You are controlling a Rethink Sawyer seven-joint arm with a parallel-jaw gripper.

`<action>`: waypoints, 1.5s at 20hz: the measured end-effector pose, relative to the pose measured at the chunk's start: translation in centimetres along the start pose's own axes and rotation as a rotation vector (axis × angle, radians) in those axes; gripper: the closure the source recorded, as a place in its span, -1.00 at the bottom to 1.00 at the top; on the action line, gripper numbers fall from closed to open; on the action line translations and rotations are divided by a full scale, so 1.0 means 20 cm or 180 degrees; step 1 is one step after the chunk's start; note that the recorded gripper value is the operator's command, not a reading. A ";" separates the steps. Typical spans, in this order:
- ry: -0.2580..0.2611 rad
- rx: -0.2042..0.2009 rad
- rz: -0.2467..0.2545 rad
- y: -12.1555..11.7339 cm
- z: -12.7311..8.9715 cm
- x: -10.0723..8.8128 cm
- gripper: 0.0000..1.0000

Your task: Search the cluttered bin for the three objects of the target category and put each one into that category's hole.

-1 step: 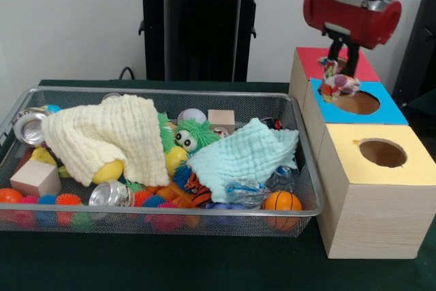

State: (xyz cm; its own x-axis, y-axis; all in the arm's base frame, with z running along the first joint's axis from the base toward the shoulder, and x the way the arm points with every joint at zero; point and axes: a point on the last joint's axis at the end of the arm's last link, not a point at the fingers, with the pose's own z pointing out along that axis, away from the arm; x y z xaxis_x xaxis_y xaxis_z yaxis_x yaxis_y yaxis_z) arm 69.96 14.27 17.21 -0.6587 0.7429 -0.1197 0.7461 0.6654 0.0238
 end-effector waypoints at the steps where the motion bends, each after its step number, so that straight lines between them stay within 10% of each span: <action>1: -0.0031 -0.0017 -0.0035 0.02 0.02 0.02 1.00; 14: -0.0106 -0.0033 -0.0315 0.16 0.17 0.32 1.00; 30: -0.0327 -0.0126 -0.0161 0.18 0.24 0.20 1.00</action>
State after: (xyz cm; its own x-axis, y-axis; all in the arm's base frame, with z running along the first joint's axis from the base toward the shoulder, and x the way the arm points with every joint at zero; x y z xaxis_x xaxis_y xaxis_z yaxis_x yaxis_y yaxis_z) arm 70.45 19.37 11.95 -0.6805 0.6980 -0.2230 0.7063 0.7058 0.0541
